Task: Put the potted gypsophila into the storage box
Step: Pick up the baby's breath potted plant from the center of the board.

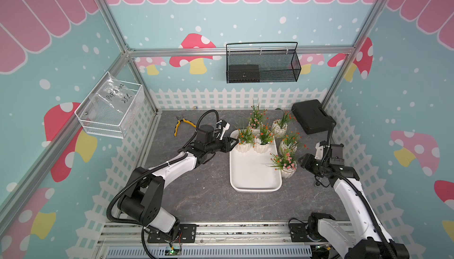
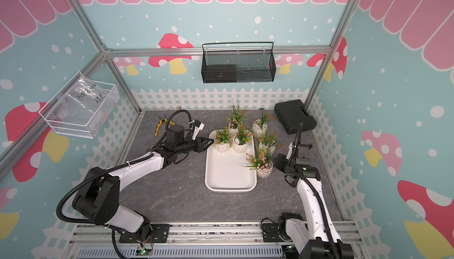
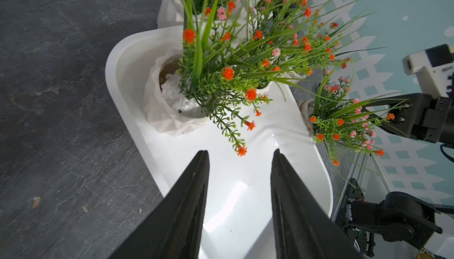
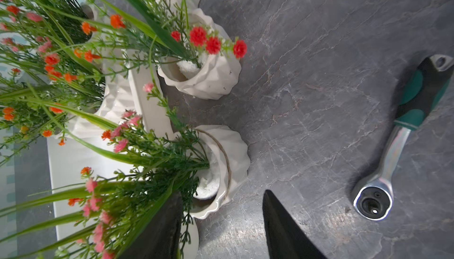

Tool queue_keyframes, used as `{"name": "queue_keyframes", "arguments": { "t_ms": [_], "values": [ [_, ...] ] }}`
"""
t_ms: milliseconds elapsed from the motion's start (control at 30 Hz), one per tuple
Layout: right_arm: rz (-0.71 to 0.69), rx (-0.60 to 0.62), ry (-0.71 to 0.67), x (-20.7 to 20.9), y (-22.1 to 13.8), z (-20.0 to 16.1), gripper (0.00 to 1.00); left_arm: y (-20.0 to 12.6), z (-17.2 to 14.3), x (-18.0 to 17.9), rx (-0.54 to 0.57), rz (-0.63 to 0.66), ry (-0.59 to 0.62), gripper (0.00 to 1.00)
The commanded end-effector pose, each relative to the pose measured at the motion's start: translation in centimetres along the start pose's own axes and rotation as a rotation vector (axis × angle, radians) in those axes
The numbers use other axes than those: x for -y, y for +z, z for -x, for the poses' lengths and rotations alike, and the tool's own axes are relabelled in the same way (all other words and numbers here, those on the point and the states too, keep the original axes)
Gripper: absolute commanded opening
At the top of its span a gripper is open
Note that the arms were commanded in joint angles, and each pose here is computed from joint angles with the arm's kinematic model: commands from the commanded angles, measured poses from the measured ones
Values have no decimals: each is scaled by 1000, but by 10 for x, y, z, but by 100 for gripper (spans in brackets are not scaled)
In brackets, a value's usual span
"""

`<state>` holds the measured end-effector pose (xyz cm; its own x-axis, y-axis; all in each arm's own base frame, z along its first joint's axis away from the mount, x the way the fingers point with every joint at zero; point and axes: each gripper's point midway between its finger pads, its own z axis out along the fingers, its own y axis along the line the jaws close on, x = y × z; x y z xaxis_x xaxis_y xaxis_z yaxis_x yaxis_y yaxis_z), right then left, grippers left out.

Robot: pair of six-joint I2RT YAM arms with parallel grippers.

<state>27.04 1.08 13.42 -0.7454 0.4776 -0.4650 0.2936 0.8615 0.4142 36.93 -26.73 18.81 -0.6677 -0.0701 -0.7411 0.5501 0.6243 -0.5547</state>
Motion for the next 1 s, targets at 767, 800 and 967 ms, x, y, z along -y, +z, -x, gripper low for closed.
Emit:
{"name": "queue_keyframes", "arguments": {
  "t_ms": [767,800,967],
  "values": [
    [31,-198,-13,5,45,-24,33,4,-9,27,-33,-164,87,43],
    [30,-200,-14,6,46,-24,33,4,-10,29,-38,-179,88,43],
    [20,-210,-19,9,50,-26,30,6,-13,35,-55,-219,91,44]
  ]
}}
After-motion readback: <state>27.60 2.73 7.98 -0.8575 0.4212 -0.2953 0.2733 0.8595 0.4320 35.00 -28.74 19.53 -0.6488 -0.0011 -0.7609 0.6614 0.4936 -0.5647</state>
